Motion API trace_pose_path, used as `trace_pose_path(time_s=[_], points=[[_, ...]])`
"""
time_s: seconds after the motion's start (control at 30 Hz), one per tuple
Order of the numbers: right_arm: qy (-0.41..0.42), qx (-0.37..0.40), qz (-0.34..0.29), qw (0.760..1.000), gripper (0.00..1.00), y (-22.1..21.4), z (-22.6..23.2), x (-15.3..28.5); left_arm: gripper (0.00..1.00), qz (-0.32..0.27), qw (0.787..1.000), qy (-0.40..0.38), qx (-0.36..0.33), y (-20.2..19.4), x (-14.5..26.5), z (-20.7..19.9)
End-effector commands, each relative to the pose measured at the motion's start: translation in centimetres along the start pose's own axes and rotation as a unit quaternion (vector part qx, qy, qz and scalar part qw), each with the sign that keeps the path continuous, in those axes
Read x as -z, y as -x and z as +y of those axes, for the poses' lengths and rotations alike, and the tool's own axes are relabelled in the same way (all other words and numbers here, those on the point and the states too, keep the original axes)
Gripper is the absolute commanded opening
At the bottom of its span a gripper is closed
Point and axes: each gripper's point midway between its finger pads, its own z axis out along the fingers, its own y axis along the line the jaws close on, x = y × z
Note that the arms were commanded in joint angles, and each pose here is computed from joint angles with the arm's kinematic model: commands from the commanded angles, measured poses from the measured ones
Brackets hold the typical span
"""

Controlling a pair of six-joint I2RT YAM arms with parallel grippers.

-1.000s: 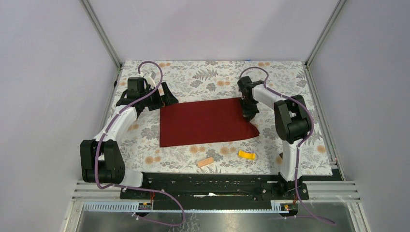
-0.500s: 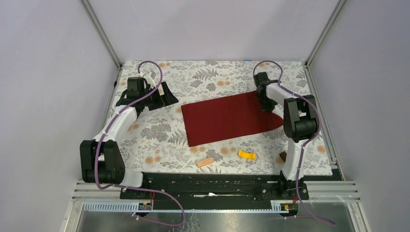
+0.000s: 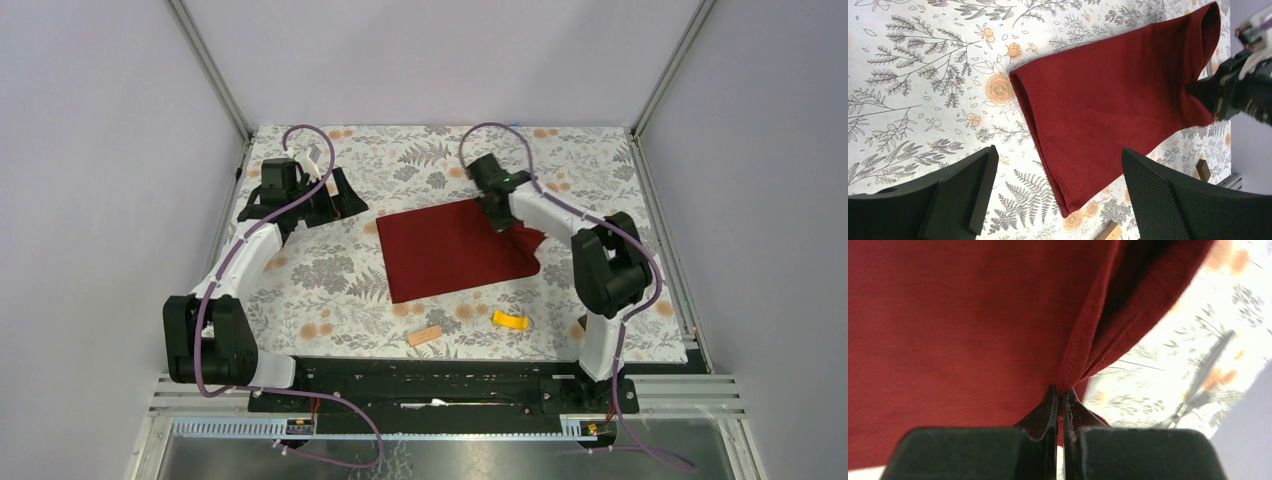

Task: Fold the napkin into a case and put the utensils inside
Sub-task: Fold the rectangle-folded napkin at the center of the board.

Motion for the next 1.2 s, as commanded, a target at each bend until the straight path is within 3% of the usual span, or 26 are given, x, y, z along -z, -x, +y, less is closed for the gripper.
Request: trace_pose_path(time_s=[0.0, 0.23, 0.53, 1.17], points=[[0.102, 0.031, -0.056, 0.993, 0.0, 3.1, 7.7, 3.6, 0.99, -0.034, 0.999, 0.006, -0.025, 1.3, 0.8, -0.4], [0.259, 0.049, -0.096, 0.96, 0.0, 5.7, 18.1, 7.0, 0.99, -0.037, 0.999, 0.023, -0.029, 1.4, 0.9, 0.2], [0.357, 0.026, -0.069, 0.931, 0.0, 6.1, 23.8, 7.8, 0.99, -0.04, 0.998, 0.025, -0.031, 1.6, 1.1, 0.2], [0.345, 0.015, -0.037, 0.938, 0.0, 5.8, 27.3, 7.2, 0.99, -0.036, 0.999, 0.014, -0.024, 1.5, 1.0, 0.1]])
